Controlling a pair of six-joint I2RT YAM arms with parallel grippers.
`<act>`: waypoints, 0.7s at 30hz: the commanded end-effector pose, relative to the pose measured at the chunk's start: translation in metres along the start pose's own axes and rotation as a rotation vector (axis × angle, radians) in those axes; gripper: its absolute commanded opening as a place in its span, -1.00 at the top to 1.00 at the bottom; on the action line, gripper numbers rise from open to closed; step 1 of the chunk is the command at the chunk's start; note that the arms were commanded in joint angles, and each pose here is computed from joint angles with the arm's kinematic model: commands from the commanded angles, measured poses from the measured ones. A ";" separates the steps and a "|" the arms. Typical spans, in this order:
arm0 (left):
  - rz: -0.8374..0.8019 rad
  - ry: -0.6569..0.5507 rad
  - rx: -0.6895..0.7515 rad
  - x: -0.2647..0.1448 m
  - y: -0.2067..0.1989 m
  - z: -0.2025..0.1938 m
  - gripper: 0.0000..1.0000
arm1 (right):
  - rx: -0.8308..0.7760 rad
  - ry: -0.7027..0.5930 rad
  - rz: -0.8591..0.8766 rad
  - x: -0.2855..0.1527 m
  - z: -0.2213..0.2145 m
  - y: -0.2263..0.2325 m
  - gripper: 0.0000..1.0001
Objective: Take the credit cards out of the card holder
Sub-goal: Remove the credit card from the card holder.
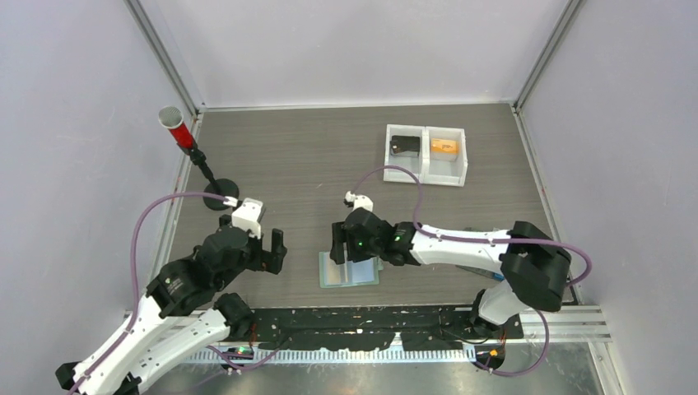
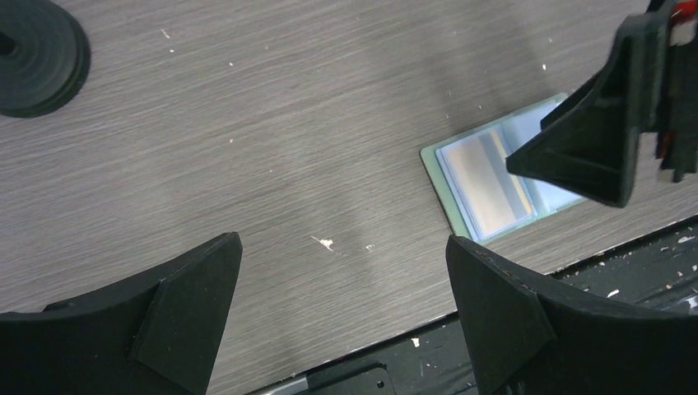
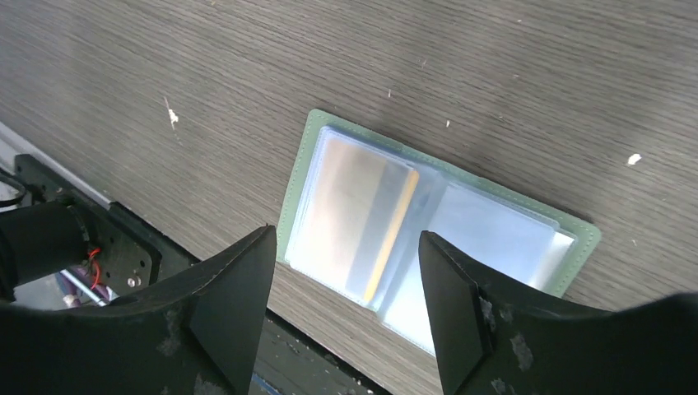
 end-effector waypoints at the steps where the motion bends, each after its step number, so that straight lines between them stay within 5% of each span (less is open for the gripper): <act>1: 0.032 -0.082 -0.037 -0.006 0.008 0.002 -0.99 | 0.032 -0.058 -0.100 0.009 0.008 0.011 -0.43; 21: 0.007 -0.143 -0.058 -0.012 0.010 0.001 -0.99 | -0.052 0.056 -0.241 0.040 -0.020 0.034 -0.41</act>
Point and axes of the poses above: each gripper's point midway between its finger pads, its own x axis out along the fingers, its own y axis along the line the jaws close on, z = x × y, the point moved 7 cm from there along -x, back along the fingers, and after that the axes turned 1 degree about x, right-handed, at the moved point
